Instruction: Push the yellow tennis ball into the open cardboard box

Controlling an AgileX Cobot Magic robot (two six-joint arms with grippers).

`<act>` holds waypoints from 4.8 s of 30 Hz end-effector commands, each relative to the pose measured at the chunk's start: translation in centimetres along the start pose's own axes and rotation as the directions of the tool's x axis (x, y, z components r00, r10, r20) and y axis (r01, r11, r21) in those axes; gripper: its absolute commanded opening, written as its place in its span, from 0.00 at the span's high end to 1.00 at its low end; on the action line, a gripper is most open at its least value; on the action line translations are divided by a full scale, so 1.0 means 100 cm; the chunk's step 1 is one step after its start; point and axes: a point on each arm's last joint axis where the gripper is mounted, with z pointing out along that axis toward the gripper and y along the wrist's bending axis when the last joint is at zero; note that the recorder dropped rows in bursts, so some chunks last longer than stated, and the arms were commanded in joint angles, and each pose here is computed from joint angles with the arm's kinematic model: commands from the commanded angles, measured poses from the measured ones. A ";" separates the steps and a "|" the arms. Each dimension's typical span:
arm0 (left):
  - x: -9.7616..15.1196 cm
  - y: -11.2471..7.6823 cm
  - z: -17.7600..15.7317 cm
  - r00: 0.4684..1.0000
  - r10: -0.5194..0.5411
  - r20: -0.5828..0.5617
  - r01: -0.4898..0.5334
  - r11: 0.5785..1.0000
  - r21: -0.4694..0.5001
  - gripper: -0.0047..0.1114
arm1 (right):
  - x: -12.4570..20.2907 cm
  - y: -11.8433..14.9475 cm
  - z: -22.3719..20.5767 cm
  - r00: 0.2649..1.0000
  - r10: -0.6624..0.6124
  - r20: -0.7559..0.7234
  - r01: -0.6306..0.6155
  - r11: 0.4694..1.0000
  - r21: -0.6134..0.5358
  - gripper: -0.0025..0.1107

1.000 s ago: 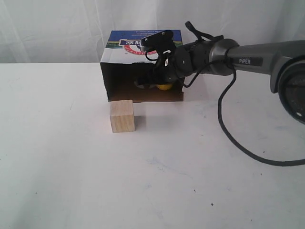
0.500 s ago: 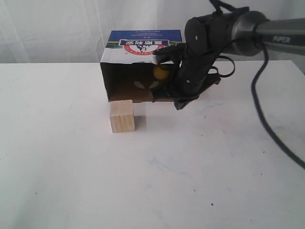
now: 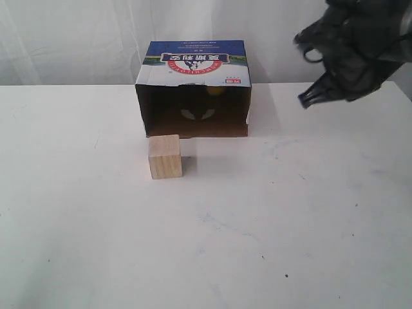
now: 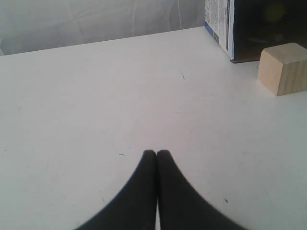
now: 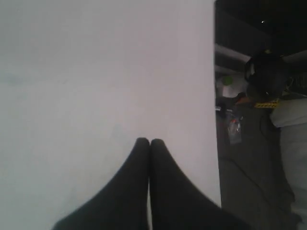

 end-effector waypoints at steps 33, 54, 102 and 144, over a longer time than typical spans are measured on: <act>0.000 0.000 0.000 1.000 0.007 0.007 -0.007 1.000 0.005 0.96 | 0.267 -0.125 -0.236 0.558 0.500 0.662 -0.362 0.865 -0.348 0.98; 0.000 0.000 0.000 1.000 0.007 0.007 -0.007 1.000 0.005 0.96 | 0.284 -0.131 -0.262 0.276 0.213 0.937 -0.302 0.945 -0.126 0.98; 0.000 0.000 0.000 1.000 0.007 0.007 -0.007 1.000 0.005 0.96 | 0.335 -0.042 -0.103 0.795 0.303 0.525 -0.272 0.952 -0.138 0.98; 0.024 -0.002 -0.003 0.969 0.010 -0.249 -0.004 1.000 0.027 0.96 | 0.335 -0.042 -0.103 0.796 0.303 0.523 -0.272 0.952 -0.138 0.98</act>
